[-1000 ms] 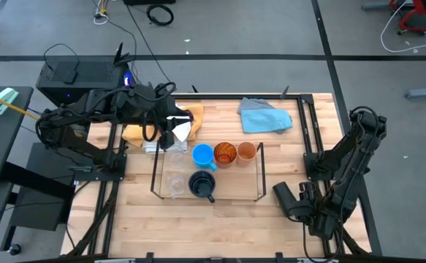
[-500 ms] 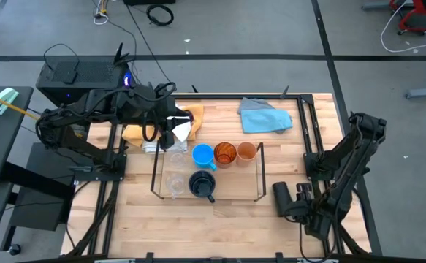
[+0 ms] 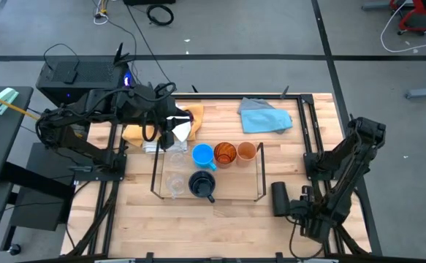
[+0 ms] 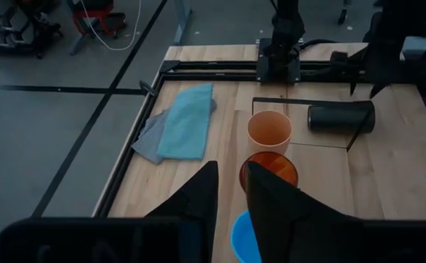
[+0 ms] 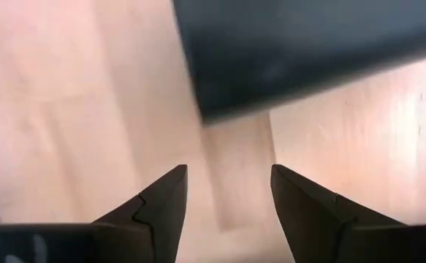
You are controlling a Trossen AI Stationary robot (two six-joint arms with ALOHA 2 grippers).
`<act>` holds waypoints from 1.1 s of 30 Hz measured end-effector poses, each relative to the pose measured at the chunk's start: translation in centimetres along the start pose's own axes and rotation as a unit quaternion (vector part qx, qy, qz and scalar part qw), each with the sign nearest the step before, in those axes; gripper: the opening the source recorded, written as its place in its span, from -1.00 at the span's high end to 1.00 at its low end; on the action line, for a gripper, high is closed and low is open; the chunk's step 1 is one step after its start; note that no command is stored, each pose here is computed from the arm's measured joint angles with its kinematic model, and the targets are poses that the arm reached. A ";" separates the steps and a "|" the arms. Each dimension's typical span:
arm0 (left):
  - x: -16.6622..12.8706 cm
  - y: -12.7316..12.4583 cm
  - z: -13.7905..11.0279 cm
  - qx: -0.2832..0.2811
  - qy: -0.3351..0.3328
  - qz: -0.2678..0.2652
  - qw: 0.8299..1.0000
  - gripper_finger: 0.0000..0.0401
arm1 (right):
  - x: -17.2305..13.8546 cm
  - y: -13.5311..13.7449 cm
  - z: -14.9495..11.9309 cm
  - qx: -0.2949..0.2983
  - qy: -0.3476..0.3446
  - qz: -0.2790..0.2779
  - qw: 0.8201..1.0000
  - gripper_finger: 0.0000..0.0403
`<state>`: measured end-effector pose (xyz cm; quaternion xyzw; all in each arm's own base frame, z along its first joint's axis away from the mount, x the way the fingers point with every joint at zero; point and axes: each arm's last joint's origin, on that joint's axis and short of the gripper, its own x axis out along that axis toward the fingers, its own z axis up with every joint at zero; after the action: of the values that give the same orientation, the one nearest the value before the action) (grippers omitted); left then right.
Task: Stack small to large cups/mugs on shelf
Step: Put the black cup on the shelf
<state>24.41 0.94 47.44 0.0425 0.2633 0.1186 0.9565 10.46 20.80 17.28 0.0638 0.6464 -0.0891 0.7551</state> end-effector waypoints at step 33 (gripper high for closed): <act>0.0 0.0 0.0 0.047 -0.001 -0.001 0.999 0.58 | -2.2 11.5 6.1 0.050 -0.123 -0.111 0.985 0.22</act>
<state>24.39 0.92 47.46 0.0874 0.2680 0.1054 0.9536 18.53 30.80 20.22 0.0180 0.5463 -0.2124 0.8101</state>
